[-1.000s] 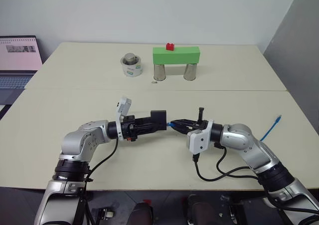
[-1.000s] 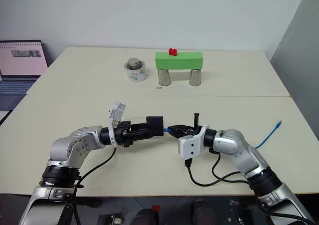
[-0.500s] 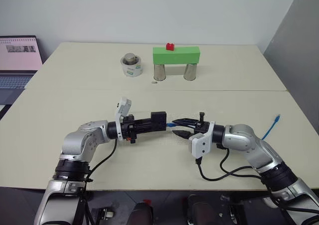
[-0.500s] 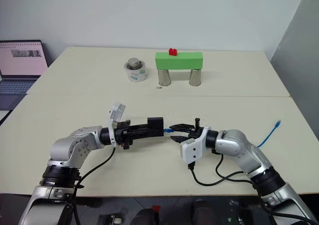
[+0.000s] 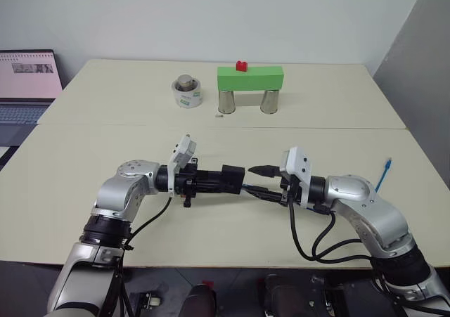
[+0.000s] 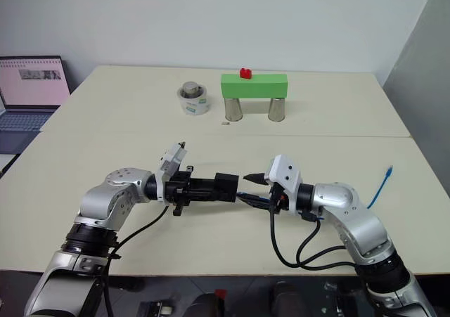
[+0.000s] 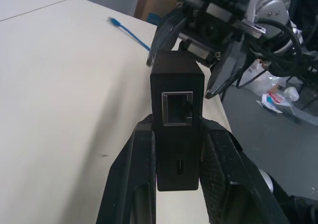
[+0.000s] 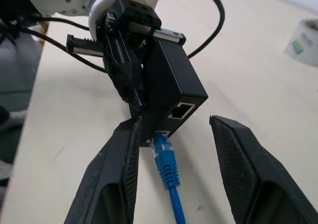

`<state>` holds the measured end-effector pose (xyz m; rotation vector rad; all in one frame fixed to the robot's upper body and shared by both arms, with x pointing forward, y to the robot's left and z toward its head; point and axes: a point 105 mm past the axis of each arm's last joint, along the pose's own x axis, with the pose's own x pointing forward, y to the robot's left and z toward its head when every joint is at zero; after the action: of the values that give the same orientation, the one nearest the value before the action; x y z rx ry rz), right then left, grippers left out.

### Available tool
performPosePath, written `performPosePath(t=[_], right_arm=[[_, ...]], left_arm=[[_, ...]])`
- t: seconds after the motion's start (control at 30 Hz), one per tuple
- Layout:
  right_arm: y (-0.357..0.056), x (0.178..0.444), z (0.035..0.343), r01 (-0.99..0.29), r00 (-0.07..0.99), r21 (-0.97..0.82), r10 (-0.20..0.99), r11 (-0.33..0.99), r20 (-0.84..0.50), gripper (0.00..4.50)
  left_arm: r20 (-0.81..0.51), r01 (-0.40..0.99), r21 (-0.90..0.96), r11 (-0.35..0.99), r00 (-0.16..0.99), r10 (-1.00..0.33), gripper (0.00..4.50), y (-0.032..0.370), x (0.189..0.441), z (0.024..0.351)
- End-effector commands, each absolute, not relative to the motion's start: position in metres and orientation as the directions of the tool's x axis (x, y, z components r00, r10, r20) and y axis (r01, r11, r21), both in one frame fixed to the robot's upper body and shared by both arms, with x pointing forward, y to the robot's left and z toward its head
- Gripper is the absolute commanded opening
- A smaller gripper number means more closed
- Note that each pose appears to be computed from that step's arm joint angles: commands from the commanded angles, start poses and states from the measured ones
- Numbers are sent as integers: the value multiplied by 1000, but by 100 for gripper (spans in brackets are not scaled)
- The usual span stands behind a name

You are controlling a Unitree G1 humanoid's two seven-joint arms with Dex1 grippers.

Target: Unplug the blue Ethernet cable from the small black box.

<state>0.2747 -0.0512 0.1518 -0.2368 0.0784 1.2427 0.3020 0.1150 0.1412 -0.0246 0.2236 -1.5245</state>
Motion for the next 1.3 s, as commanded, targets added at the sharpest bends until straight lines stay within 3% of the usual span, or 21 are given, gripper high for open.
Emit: performPosePath(t=[0.03, 0.47, 0.83, 1.3], right_arm=[[-49, 269, 163, -960, 277, -82, 946, 266, -170, 231], [-48, 276, 159, -963, 254, 55, 957, 264, -142, 231], [-49, 272, 174, -960, 218, 164, 974, 226, -62, 231], [-47, 274, 170, -951, 240, 183, 968, 250, -73, 231]], left_arm=[[-119, 996, -81, 26, 17, -993, 80, 114, 303, 157], [-63, 995, -98, 20, 14, -998, 80, 115, 297, 166], [-27, 980, -192, 45, 41, -999, 80, 123, 300, 163], [-17, 981, -190, 41, 38, -999, 80, 121, 300, 164]])
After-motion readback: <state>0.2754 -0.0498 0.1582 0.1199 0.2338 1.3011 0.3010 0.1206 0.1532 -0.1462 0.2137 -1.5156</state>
